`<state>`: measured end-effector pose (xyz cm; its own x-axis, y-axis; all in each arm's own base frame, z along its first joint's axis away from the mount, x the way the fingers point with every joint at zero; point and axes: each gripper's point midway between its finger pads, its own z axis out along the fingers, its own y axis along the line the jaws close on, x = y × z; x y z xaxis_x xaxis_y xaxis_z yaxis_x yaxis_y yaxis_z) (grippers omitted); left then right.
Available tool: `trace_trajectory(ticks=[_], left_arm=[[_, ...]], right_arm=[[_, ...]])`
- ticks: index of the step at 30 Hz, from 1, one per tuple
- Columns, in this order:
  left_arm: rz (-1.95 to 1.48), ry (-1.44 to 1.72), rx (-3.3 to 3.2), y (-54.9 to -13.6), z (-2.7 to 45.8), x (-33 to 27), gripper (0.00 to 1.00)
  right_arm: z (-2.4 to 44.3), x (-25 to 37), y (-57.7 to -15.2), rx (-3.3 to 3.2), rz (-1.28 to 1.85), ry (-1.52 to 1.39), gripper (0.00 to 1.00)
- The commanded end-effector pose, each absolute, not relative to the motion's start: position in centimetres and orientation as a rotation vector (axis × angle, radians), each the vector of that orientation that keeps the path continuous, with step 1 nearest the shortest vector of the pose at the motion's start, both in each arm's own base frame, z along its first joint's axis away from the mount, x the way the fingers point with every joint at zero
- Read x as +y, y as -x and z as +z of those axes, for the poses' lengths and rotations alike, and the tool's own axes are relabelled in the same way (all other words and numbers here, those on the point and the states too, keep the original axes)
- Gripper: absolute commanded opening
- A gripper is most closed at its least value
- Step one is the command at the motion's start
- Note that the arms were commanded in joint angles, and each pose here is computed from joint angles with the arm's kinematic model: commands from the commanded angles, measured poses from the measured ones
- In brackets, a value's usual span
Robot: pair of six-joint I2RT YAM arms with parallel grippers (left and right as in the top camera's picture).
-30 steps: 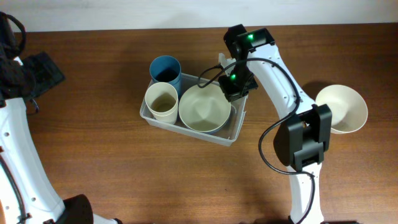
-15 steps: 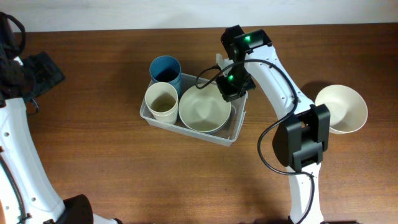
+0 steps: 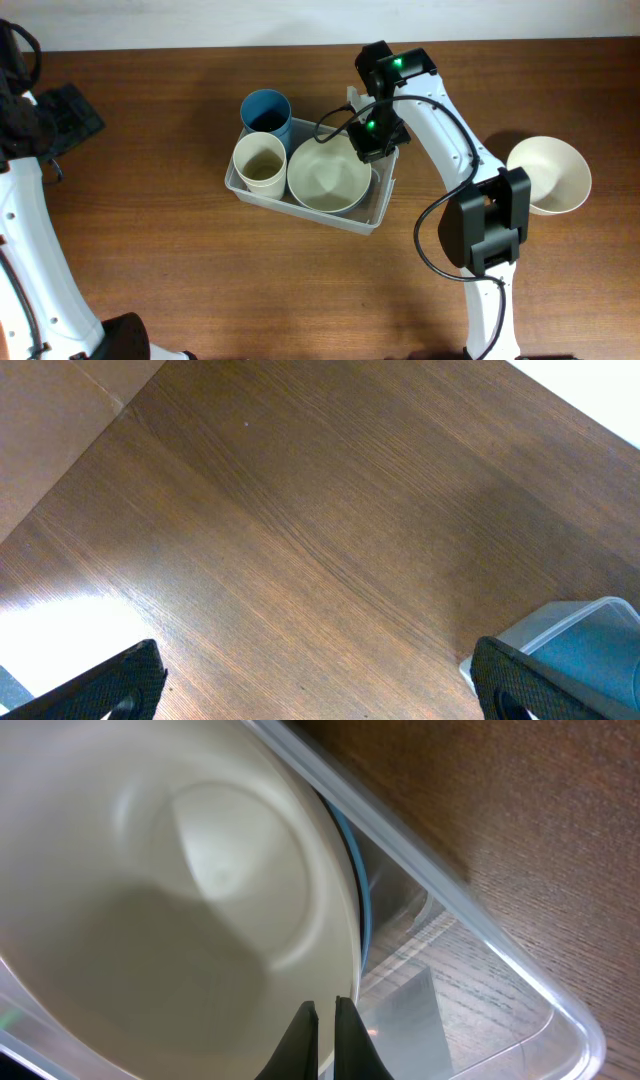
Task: Pack container
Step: 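Lower the beige bowl into the blue bowl and open the right gripper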
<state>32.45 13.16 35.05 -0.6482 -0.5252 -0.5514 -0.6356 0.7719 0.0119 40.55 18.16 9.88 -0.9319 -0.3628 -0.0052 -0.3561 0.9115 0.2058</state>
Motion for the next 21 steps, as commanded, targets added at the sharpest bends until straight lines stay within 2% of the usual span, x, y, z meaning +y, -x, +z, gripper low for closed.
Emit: trace_trajectory(ticks=[1,12,21], left_arm=[[0.27,0.883,2.434,-32.5,34.8,13.2,1.0],[0.27,0.883,2.434,-32.5,34.8,13.2,0.99],[0.27,0.883,2.434,-32.5,34.8,13.2,1.0]], right_arm=[[9.7,18.5,-40.3,-3.03,-0.324,-0.582,0.04],[7.4,18.3,-39.6,-2.998,-0.325,-0.569,0.04],[7.6,18.4,-40.0,-3.011,-0.331,-0.596,0.04]])
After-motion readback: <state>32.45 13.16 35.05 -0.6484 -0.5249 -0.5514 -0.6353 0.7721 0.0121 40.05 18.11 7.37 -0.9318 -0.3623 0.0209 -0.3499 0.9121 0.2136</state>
